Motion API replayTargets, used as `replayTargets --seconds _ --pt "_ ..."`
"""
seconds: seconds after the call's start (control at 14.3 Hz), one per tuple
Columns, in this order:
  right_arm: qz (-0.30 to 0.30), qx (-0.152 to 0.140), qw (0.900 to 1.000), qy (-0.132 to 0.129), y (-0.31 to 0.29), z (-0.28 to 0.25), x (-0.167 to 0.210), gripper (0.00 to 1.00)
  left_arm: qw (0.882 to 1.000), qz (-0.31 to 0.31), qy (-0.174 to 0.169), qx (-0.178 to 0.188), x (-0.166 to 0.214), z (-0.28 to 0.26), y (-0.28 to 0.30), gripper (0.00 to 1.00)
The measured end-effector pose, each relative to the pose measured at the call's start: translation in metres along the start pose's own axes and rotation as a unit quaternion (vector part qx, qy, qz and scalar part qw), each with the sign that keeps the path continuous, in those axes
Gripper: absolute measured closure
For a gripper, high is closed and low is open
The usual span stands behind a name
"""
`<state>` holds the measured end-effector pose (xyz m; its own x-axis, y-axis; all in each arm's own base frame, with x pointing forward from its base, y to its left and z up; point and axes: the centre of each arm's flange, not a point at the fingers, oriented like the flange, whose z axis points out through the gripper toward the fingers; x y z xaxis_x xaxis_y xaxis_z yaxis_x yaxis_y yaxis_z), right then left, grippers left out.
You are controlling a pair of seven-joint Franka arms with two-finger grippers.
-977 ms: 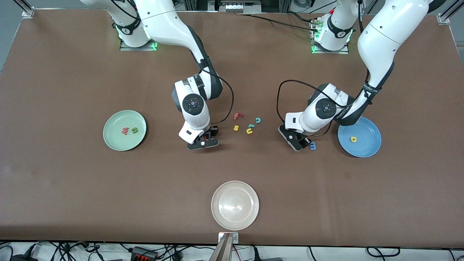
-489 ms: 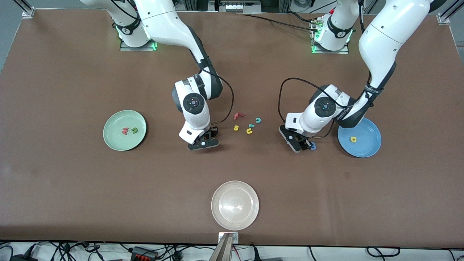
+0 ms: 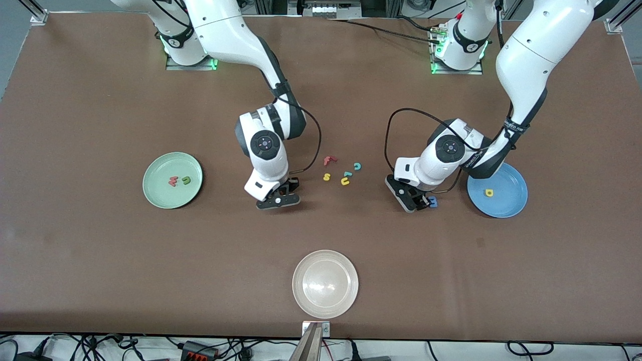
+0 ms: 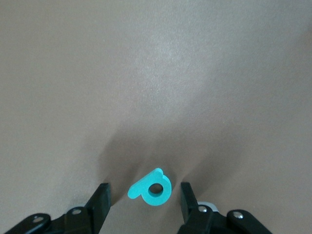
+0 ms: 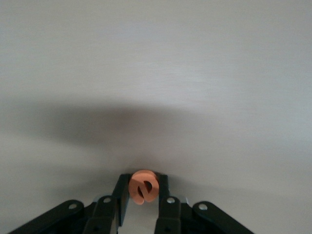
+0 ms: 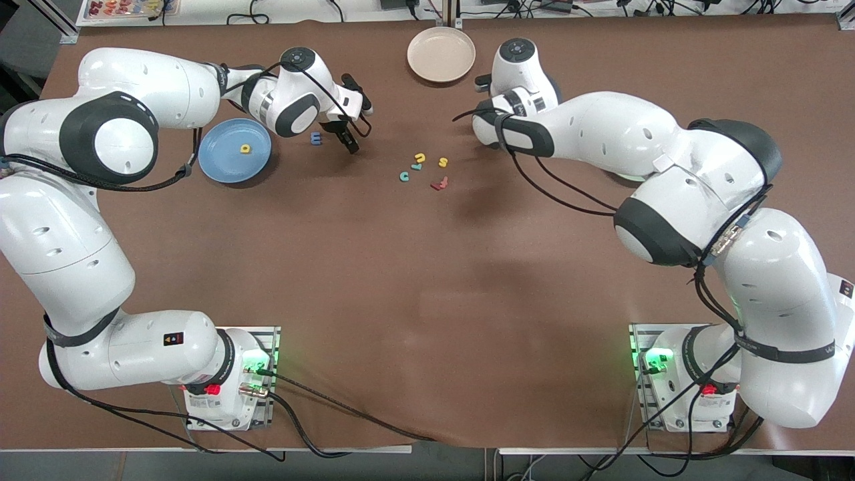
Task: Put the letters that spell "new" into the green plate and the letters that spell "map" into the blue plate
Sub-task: 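Place the e on the green plate while the left gripper drops teal p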
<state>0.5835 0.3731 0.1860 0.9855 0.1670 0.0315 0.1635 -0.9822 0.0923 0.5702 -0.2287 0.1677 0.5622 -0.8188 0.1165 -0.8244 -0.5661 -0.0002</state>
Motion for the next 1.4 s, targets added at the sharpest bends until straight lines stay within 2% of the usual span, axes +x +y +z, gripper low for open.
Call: replayTargets --seconds 0.14,0.21,0.28,0.35,0.42,0.77,0.91,1.12,1.26,1.4 --pt "0.024 -0.032 0.998 -0.039 0.057 -0.014 0.014 0.72 1.0 0.001 0.002 0.001 0.001 0.0 0.0 0.39" --pt "0.025 -0.046 0.996 -0.068 0.09 -0.024 0.017 0.72 1.0 0.001 0.004 0.001 0.002 -0.001 0.0 0.47" --pt "0.022 -0.057 0.994 -0.095 0.123 -0.034 0.019 0.72 1.0 0.001 0.004 0.001 0.002 -0.001 0.0 0.47" --pt "0.017 -0.064 0.991 -0.115 0.153 -0.044 0.019 0.72 1.0 0.001 0.005 0.002 0.003 -0.002 -0.001 0.52" --pt "0.013 -0.064 0.989 -0.13 0.18 -0.051 0.016 0.72 1.0 0.001 0.007 0.004 0.003 -0.004 -0.002 0.63" --pt "0.001 -0.023 0.984 -0.176 0.285 -0.06 -0.034 0.72 1.0 -0.006 0.011 0.013 0.003 -0.014 -0.015 0.63" --pt "-0.001 -0.017 0.984 -0.177 0.313 -0.046 -0.055 0.72 0.999 -0.015 -0.022 0.027 -0.006 -0.038 -0.037 0.63" --pt "-0.004 -0.033 0.987 -0.157 0.331 -0.017 -0.075 0.72 0.993 -0.039 -0.097 0.046 -0.044 -0.087 -0.078 0.63" --pt "-0.004 -0.039 0.988 -0.149 0.333 -0.013 -0.077 0.72 0.989 -0.052 -0.129 0.044 -0.09 -0.106 -0.117 0.63" --pt "-0.006 -0.049 0.99 -0.135 0.334 -0.01 -0.074 0.72 0.987 -0.073 -0.141 0.031 -0.15 -0.105 -0.159 0.63"
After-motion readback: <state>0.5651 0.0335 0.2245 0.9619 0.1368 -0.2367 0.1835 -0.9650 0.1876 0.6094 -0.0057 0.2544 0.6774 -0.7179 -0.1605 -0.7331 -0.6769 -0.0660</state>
